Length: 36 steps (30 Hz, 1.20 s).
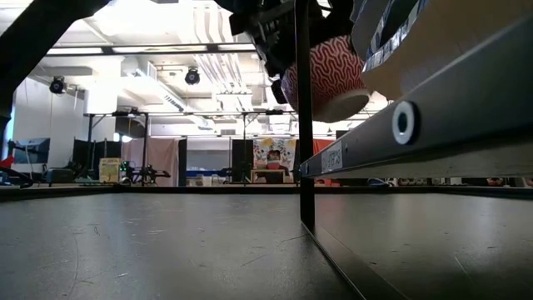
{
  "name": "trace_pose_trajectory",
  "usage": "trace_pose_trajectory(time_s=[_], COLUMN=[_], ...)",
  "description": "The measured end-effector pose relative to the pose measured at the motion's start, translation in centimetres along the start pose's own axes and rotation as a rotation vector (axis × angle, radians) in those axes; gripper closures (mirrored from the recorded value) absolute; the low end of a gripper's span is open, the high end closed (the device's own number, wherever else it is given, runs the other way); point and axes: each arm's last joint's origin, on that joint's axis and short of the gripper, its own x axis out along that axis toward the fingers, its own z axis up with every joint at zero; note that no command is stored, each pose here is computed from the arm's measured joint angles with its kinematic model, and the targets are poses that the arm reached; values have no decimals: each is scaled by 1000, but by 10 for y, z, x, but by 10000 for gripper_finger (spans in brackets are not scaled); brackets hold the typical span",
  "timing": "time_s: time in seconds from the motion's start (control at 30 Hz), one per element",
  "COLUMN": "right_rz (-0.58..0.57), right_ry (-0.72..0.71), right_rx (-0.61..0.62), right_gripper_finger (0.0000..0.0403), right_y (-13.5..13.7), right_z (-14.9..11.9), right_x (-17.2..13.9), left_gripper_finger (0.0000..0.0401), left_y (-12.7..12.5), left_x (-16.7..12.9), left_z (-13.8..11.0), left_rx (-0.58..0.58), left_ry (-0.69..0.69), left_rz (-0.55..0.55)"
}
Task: Place and stack bowls onto a shelf
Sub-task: Stack the blue orange bowl on top of the yellow bowl on the shelf
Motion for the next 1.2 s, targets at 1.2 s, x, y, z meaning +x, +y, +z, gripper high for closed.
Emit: trace_pose_trajectory(time_s=[1.2], right_rz=[-2], right_ry=[-43], right_rx=[597], right_gripper_finger=[390], right_y=[83], right_z=[-36], right_x=[-85], left_gripper_finger=[177], left_y=[50], left_x=[-28], left_z=[-12], left_rx=[-120], left_ry=[-5], left_rz=[174])
